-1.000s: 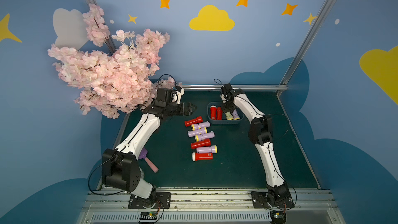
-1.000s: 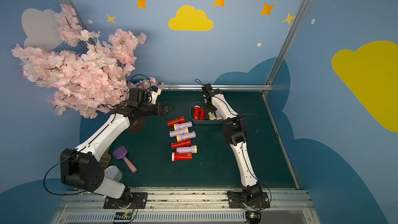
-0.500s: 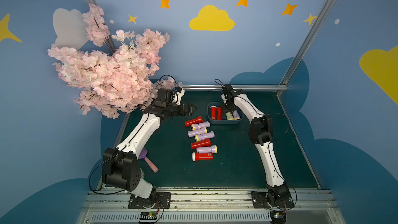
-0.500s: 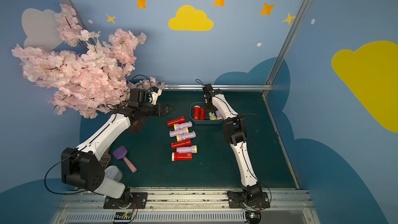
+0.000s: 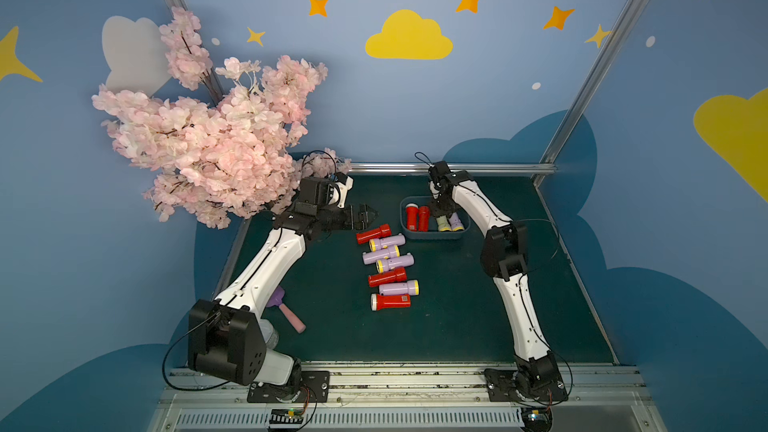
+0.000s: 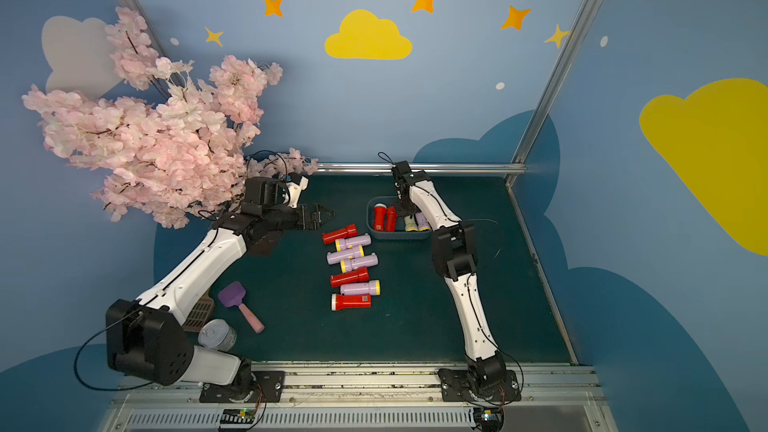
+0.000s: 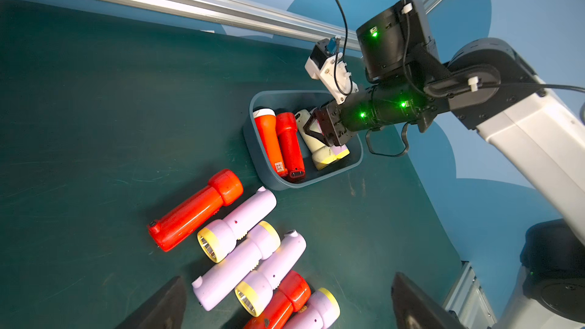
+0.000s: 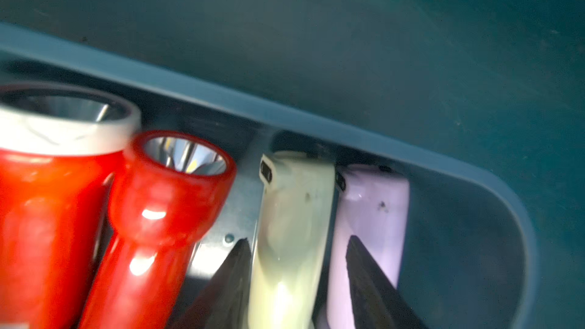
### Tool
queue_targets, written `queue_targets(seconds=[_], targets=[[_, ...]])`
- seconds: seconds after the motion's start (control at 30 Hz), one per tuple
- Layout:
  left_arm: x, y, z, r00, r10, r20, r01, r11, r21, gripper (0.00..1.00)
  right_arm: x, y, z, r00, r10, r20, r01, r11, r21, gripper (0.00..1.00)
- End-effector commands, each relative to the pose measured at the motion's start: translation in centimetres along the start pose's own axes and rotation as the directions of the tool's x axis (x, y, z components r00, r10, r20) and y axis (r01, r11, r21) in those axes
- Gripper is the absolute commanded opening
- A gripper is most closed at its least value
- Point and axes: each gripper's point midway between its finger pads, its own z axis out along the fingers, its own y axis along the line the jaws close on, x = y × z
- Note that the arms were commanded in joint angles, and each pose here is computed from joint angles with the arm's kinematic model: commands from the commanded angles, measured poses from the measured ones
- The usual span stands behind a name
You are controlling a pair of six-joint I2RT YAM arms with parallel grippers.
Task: Put the flashlights into the storage boxes
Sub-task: Place the flashlight at the storage box, then pick up the flashlight from the center of the board.
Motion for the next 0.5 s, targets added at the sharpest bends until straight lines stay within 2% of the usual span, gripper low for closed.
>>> queue_targets(seconds=[0.0, 0.23, 0.47], targets=[[-0.3, -0.8, -0.9, 1.0, 0.013, 0.025, -0.013, 1.0, 0.001, 0.99, -1.9, -0.3, -6.4, 0.993, -0.005, 0.114, 0.006, 1.0, -0.002, 0.5], [0.4, -0.8, -2.1, 0.999, 0.021, 0.034, -0.02, 0.999, -0.026, 0.99, -0.2, 4.7, -11.6, 0.984, -0.085, 0.155, 0.106, 0.985, -0.133, 0.49], [2.9, 0.0, -3.8, 1.0, 0.0, 0.028, 0.002, 0.997, -0.075, 0.99, 5.4, 11.3, -14.6, 0.963, -0.227, 0.147, 0.258, 0.933, -0.252, 0.48]])
